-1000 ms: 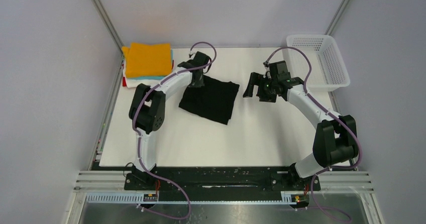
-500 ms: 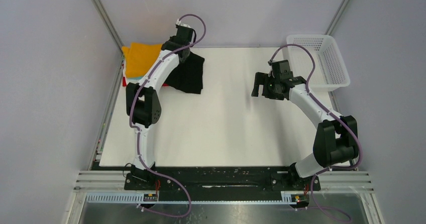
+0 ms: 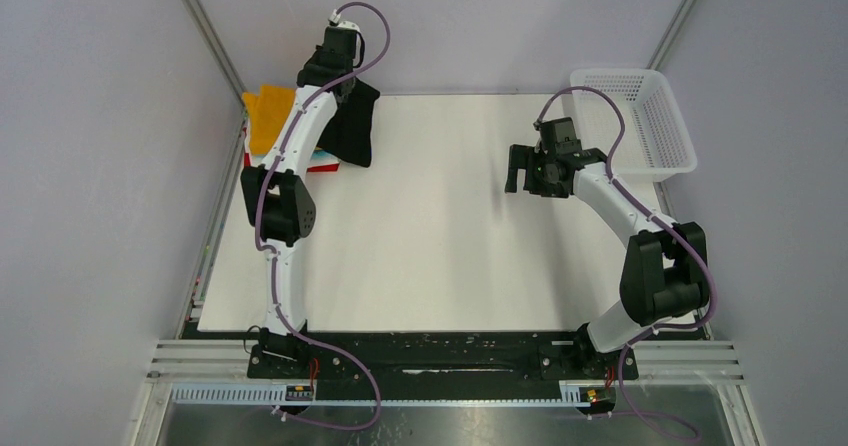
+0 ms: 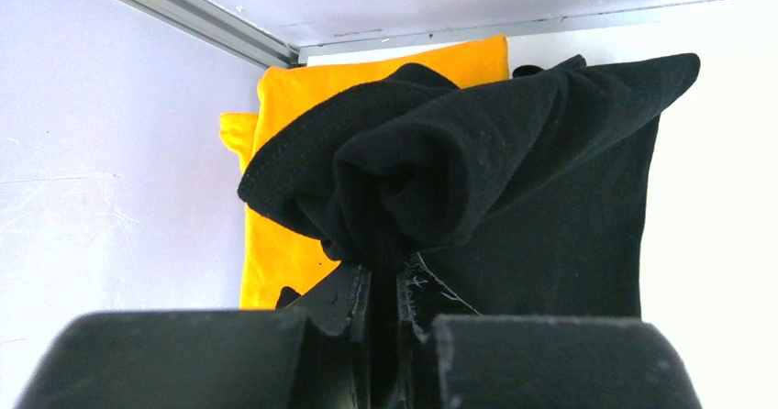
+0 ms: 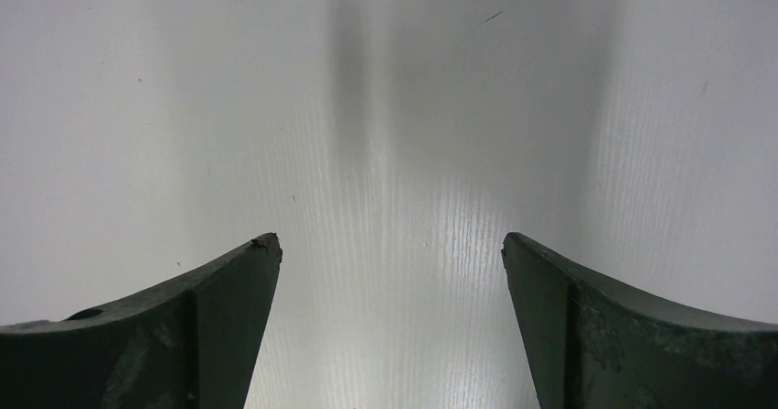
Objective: Fold and stack the t-shirts
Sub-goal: Put the neatly folded tshirt into the corner of the board with the left arm
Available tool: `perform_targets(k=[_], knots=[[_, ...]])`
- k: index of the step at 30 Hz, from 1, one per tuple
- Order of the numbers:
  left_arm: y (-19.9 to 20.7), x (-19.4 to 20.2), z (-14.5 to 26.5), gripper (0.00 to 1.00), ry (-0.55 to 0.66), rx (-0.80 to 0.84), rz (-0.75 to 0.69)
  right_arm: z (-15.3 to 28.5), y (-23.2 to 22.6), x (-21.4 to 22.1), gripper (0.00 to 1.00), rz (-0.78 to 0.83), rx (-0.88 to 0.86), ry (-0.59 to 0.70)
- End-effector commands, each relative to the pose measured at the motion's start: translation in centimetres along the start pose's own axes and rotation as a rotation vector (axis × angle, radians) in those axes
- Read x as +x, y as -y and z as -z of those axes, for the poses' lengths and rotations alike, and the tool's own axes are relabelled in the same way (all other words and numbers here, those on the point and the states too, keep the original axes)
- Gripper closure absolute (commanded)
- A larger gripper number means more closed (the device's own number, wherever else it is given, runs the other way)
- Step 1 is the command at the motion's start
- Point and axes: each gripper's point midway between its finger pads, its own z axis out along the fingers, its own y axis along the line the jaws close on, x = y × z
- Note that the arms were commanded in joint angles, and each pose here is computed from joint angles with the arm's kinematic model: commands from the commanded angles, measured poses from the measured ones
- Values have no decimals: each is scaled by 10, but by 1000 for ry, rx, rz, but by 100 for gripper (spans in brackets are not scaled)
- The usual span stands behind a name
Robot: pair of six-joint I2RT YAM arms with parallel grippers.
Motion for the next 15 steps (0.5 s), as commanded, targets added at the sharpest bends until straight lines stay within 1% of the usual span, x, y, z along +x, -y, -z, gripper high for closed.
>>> perform_targets(k=[1, 9, 15], knots=[[-23, -53, 36, 100, 150, 17, 73, 4, 8, -18, 1, 5, 33, 37], [-52, -83, 75, 100, 231, 14, 140, 3, 8, -17, 1, -3, 29, 35], [-56, -90, 98, 100, 256, 69, 168, 1, 10, -19, 0, -6, 33, 31]])
